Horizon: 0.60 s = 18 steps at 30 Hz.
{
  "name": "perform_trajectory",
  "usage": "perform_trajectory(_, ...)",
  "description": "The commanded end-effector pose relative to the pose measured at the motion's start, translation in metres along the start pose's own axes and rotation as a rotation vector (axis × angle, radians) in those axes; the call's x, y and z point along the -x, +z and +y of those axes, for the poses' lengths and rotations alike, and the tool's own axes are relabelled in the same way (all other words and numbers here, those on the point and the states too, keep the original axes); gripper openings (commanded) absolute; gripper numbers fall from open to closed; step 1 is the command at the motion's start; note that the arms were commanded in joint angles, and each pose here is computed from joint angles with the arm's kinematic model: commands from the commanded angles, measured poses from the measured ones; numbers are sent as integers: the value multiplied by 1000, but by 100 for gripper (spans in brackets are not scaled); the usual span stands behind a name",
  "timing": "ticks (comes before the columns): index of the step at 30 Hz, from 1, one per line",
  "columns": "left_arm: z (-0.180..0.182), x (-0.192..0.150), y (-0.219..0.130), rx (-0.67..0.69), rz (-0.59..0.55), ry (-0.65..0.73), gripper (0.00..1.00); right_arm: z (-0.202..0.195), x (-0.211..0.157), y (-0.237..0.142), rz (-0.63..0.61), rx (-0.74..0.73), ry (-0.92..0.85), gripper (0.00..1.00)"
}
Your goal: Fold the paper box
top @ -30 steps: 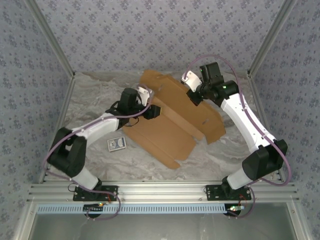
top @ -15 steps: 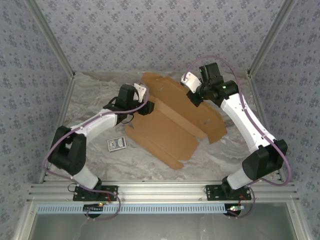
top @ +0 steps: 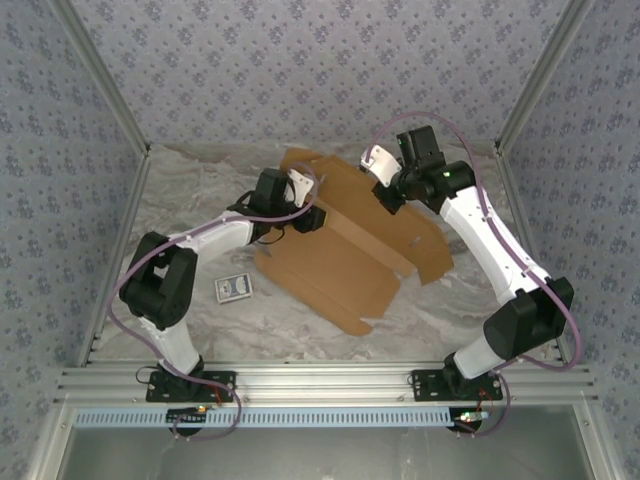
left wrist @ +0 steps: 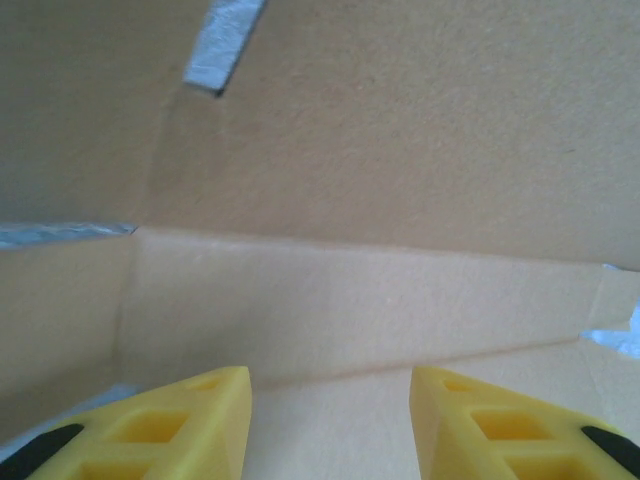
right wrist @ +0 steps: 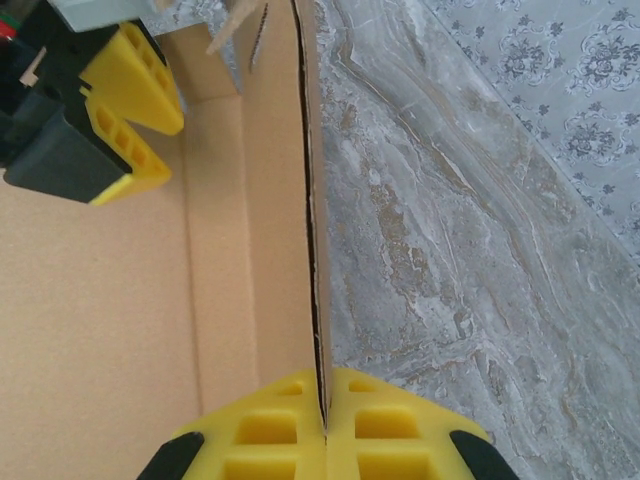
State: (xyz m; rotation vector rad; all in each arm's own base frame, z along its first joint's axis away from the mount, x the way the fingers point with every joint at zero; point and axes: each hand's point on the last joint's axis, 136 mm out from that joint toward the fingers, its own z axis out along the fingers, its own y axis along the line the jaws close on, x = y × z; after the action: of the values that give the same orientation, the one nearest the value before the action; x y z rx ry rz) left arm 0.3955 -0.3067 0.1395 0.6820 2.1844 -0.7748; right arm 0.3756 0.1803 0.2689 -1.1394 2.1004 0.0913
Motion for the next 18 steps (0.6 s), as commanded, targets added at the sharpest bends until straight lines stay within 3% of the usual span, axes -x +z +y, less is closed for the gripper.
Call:
perform_trajectory(1,-12,11,4,-75,-40,8,45,1,7,-1,-18,10,0,0)
perform_trajectory(5,-17,12,-2,-92,-42,13,45,-2,1,2,4,-14,-14,0)
perform_trajectory(9,-18,5,-26,-62,-58,11,47,-19,-14,10,96,-146,-100,0)
perform_trajectory(18,35,-8,-103,152,-188,-211,53,-51,-15,46,226,-430,-322,0)
